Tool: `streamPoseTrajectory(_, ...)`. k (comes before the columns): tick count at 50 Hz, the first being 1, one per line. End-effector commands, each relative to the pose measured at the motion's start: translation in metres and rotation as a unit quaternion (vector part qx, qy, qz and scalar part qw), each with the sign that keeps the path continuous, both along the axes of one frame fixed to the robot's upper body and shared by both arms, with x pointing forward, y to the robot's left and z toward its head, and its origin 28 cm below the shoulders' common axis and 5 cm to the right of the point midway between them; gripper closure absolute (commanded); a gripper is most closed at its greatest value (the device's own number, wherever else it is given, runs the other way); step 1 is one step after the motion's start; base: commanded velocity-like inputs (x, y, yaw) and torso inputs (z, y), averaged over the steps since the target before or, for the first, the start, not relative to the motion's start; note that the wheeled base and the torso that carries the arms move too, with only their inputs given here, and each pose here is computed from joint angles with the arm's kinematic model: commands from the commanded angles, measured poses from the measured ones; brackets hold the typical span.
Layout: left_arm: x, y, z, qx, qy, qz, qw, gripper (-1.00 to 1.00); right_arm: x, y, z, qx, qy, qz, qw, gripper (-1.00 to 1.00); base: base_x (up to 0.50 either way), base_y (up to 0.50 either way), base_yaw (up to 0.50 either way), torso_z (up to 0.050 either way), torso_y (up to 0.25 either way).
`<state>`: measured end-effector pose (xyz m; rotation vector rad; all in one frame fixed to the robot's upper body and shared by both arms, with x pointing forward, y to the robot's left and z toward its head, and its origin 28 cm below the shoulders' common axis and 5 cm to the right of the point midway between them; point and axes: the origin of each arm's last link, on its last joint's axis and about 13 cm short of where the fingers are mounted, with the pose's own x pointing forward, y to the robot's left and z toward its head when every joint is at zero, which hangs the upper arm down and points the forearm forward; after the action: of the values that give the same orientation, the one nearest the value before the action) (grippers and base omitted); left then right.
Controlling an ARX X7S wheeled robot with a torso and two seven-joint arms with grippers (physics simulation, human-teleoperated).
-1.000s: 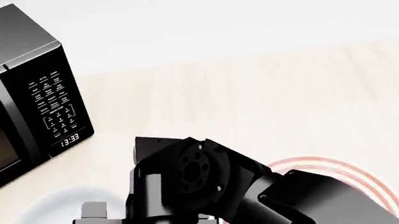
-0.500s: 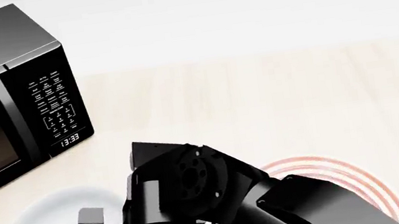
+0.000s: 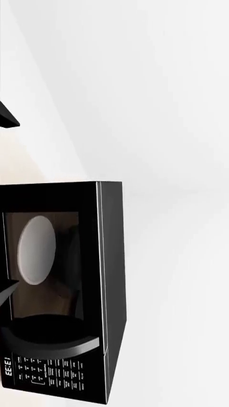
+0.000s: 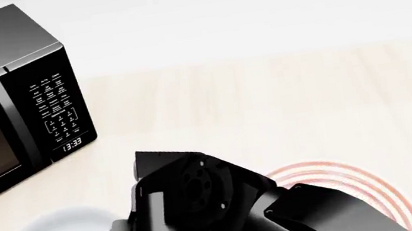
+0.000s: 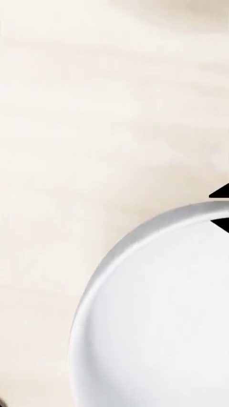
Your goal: Put the white bowl to the right of the plate.
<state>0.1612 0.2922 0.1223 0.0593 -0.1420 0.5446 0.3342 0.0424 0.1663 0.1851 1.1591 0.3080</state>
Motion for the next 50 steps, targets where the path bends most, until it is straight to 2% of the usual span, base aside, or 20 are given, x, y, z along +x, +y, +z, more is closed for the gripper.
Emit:
streamPoseTrajectory(1,-0.002,0.0,0.001,0.0,-0.002,0.0,1.0,-1.0,0.001,0.0,0.004,-0.003,-0.014,0.004,1.0,1.0,0.0,0.0,0.0,0.0,0.0)
streamPoseTrajectory(8,-0.002,0.0,0.001,0.0,-0.003,-0.001,1.0,-1.0,0.003,0.003,0.015,-0.006,-0.033,0.0,0.999,1.0,0.0,0.0,0.0,0.0,0.0)
streamPoseTrajectory(13,-0.001,-0.001,0.0,0.0,-0.002,-0.001,1.0,-1.0,-0.004,0.0,0.036,-0.01,-0.049,-0.013,0.999,1.0,0.0,0.0,0.0,0.0,0.0)
streamPoseTrajectory(23,0.0,-0.001,0.0,0.0,0.0,-0.001,1.0,-1.0,-0.016,-0.006,0.077,0.003,-0.069,-0.06,0.996,1.0,0.0,0.0,0.0,0.0,0.0)
streamPoseTrajectory(26,0.0,-0.002,-0.001,0.001,0.001,-0.002,1.0,-1.0,-0.013,-0.009,0.082,0.011,-0.065,-0.089,0.994,1.0,0.0,0.0,0.0,0.0,0.0)
streamPoseTrajectory(31,0.0,-0.001,0.0,0.0,0.002,-0.002,1.0,-1.0,-0.01,-0.012,0.09,0.009,-0.065,-0.099,0.993,1.0,0.0,0.0,0.0,0.0,0.0)
streamPoseTrajectory(37,0.0,0.0,-0.001,-0.001,0.001,0.0,1.0,-1.0,-0.003,-0.023,0.103,0.011,-0.061,-0.133,0.989,1.0,0.0,0.0,0.0,0.0,0.002)
streamPoseTrajectory(50,0.002,-0.001,-0.001,-0.001,0.003,0.001,1.0,-1.0,0.01,-0.068,0.138,0.015,-0.078,-0.218,0.973,1.0,0.0,0.0,0.0,0.0,0.0)
